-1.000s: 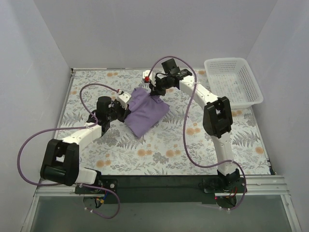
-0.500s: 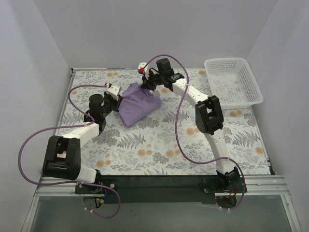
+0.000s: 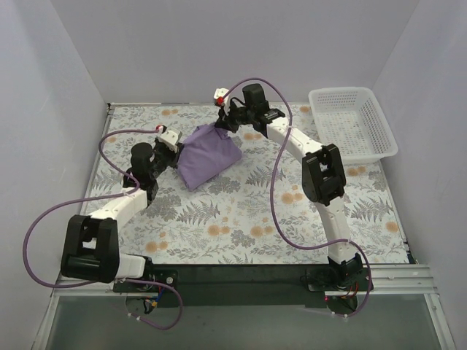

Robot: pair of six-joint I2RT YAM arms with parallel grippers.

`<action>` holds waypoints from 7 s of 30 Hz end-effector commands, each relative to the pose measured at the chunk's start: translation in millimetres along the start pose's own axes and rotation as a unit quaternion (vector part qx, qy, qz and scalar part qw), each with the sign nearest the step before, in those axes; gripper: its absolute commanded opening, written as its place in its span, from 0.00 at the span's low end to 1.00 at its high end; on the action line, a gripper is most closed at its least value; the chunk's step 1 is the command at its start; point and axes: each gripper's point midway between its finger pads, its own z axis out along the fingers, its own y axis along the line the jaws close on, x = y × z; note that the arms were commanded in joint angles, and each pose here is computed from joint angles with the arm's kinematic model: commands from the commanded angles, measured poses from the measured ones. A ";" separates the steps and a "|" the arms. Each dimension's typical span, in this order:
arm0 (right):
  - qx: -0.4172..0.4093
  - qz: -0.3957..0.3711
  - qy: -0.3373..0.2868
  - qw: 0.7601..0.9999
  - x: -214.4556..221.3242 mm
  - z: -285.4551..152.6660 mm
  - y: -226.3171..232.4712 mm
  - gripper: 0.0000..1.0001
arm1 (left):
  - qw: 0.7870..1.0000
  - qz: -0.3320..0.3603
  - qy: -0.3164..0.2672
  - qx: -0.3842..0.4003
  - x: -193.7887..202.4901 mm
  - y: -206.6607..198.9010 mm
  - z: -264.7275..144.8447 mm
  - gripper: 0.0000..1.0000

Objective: Fold and stack the t-shirts

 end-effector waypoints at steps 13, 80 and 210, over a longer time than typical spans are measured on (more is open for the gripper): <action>0.206 -0.059 -0.085 0.973 -49.7 46.6 -71.5 0.01 | 0.987 0.035 -0.040 -0.155 2.3 94.6 37.5 0.00; -0.116 0.199 0.047 0.972 78.4 -199.2 165.7 0.72 | 0.771 -0.308 0.300 -0.469 159.4 292.8 -14.6 0.59; -0.066 0.228 0.117 0.964 142.3 -220.5 151.7 0.73 | 0.892 -0.272 0.220 -0.287 54.4 163.3 121.5 0.43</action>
